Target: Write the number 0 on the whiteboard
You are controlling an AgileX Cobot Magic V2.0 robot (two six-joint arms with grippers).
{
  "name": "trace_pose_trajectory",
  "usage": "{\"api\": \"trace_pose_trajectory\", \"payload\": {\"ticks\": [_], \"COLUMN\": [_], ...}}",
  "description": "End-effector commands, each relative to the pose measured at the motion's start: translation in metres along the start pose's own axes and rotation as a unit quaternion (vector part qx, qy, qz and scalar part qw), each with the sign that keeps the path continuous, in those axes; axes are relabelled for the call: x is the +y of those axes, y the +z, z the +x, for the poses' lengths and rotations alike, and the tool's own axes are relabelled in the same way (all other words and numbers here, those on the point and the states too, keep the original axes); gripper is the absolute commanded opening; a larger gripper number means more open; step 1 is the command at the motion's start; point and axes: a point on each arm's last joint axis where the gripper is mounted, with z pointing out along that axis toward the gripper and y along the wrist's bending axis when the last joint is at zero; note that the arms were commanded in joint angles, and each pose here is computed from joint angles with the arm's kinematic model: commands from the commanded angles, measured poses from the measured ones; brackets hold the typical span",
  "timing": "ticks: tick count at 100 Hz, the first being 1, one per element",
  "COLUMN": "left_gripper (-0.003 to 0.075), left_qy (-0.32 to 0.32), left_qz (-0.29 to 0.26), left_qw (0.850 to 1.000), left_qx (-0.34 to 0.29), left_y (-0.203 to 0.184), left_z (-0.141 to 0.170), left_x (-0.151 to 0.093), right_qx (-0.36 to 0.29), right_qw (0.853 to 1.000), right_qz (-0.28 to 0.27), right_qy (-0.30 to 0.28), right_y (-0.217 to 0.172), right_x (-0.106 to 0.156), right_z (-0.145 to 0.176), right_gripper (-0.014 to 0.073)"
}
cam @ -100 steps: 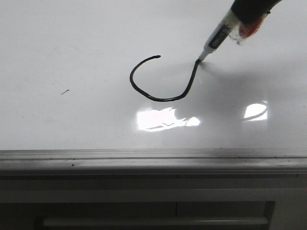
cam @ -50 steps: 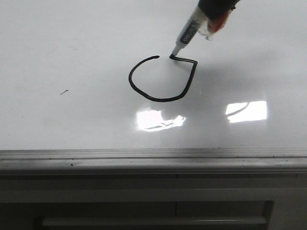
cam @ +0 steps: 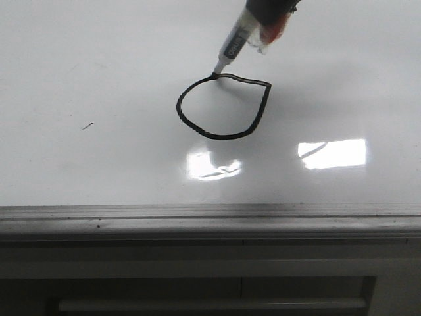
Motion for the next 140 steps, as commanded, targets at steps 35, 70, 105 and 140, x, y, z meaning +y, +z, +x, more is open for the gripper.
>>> {"api": "trace_pose_trajectory", "payload": {"ticks": [35,70,105,140], "left_gripper": [0.0237,0.0419,0.0419,0.0193], "left_qy": [-0.010,0.172,0.187,0.187], "left_qz": [0.008,0.162,0.179,0.180], "left_qw": [1.000,0.960,0.941,0.938], "left_qx": [-0.005,0.149,0.218,0.228], "left_y": [-0.006,0.007,0.044,0.048], "left_z": [-0.029,-0.078,-0.078,-0.076], "left_x": [-0.002,-0.033,-0.044,-0.045], "right_qx": [-0.173,-0.299,-0.319,-0.302], "right_qw": [0.982,0.937,0.923,0.926], "right_qz": [-0.069,-0.168,-0.197,-0.205], "right_qy": [-0.034,-0.069,-0.082,-0.091], "right_y": [-0.103,-0.083,-0.086,-0.086], "right_x": [0.032,0.096,0.114,0.118], "right_z": [-0.029,-0.029,-0.033,-0.030], "right_gripper": [-0.0055,-0.0055,-0.0059,-0.0059]}}
